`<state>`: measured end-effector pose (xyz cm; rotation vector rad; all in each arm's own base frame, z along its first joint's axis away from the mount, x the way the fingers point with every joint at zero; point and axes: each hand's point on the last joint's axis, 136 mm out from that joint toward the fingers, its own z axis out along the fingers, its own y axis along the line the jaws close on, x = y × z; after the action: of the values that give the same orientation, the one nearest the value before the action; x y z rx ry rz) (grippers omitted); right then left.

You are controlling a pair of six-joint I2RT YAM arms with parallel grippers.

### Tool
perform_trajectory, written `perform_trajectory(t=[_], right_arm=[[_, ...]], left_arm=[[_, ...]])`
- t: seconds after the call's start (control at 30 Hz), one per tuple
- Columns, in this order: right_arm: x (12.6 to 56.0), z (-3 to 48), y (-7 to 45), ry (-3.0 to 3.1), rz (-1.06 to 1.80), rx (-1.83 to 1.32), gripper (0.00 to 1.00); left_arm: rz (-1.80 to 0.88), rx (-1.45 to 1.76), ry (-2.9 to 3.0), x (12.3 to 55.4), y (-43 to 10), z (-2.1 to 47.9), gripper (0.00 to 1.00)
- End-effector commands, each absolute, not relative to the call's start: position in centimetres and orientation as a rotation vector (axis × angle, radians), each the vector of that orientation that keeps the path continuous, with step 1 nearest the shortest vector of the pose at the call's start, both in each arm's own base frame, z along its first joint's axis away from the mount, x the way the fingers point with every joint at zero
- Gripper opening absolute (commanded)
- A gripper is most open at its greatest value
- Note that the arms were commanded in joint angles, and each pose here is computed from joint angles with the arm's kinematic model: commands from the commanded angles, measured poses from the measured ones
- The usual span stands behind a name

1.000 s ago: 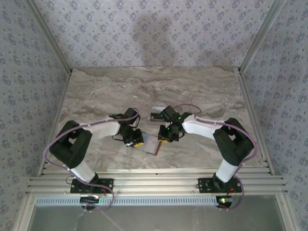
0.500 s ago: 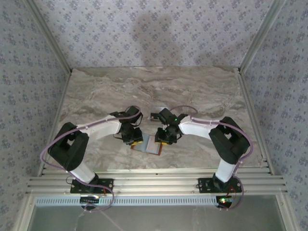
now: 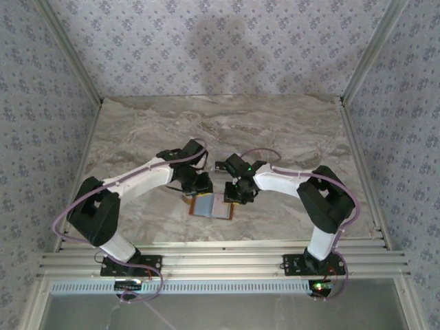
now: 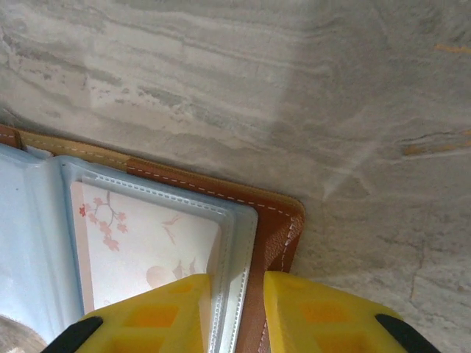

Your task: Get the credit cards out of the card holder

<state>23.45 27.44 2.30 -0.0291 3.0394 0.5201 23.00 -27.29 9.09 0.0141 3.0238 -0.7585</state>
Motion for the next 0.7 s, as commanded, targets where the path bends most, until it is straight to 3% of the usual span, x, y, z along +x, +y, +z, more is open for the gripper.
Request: perform_trajectory(t=[0.0,0.4,0.67], right_arm=[[23.8,1.9,25.4,3.052,0.374,-0.043,0.27],[24.1,4.3,26.7,2.972,0.454,-0.004,0.31],[22.9,4.1,27.7,2.976,0.516,0.022,0.33]], left_arm=[[-1.001,0.065,3.012,22.9,-31.1,9.3,0.19],[-0.963,-0.04,3.144,21.7,-28.5,3.5,0.07],[-0.887,-0.107,3.193,20.5,-26.7,1.0,0.05]])
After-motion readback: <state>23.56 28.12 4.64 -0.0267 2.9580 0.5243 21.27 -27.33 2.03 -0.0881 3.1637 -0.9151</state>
